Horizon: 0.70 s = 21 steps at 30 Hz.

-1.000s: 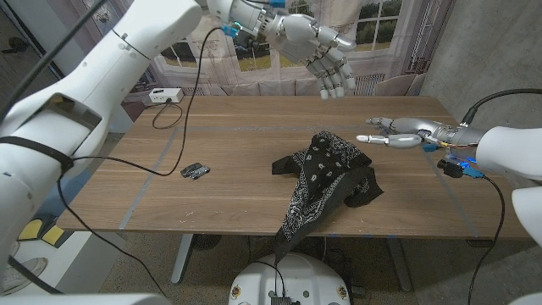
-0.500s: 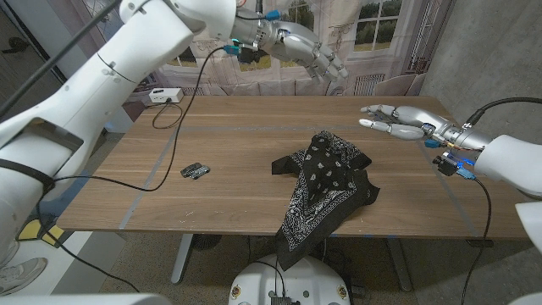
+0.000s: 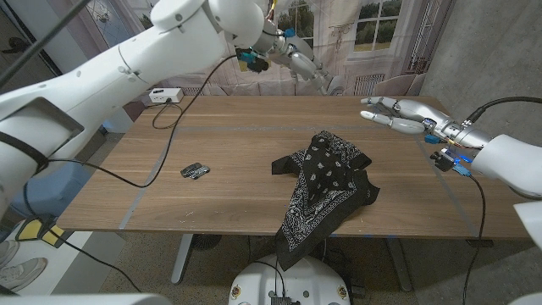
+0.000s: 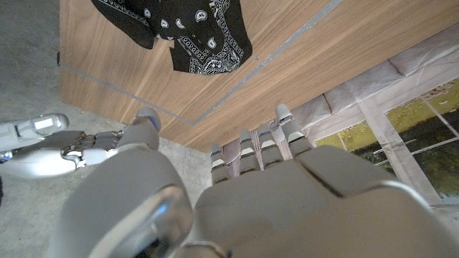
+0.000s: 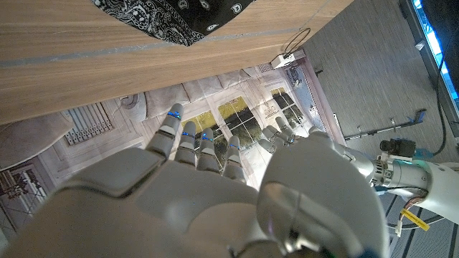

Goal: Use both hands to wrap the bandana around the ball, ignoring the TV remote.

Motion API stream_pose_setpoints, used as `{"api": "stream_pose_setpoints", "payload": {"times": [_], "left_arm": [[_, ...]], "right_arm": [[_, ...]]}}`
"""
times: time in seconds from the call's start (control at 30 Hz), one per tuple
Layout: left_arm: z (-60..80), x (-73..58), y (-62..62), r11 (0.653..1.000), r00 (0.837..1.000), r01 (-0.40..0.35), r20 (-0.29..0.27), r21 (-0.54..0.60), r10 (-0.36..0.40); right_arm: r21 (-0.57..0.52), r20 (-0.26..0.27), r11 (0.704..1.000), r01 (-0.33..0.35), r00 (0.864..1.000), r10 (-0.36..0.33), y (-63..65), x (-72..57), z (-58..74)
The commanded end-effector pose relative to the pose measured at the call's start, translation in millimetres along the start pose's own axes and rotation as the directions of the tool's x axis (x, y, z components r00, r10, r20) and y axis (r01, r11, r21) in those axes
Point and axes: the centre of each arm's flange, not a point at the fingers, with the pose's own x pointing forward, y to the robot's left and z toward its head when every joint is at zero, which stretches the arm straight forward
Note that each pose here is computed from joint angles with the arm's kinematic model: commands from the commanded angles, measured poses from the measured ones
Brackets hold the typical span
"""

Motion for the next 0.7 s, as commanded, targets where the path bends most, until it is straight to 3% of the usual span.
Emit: {"api": "stream_pose_setpoints", "payload": {"times": [0.03, 0.27, 0.5, 0.7], "left_arm": [[2.1, 20.2, -5.4, 0.994, 0.985, 0.089, -0.157, 0.064, -0.079], [2.5, 34.3, -10.2, 0.981, 0.97, 0.179, -0.18, 0.076, -0.163], [6.5, 53.0, -21.6, 0.975, 0.965, 0.198, -0.197, 0.104, -0.175], [8.3, 69.6, -32.5, 0.965, 0.959, 0.241, -0.177, 0.107, -0.22]], "right_arm": [[0.011, 0.017, 1.0, 0.0, 1.0, 0.0, -1.6, 7.9, -3.4], [0.015, 0.021, 1.0, -0.003, 1.0, 0.003, -2.1, 12.9, -4.1], [0.022, 0.023, 1.0, -0.014, 1.0, 0.014, -2.7, 20.9, -6.1], [0.025, 0.021, 0.999, -0.021, 1.0, 0.02, -2.9, 26.6, -7.5]]}}
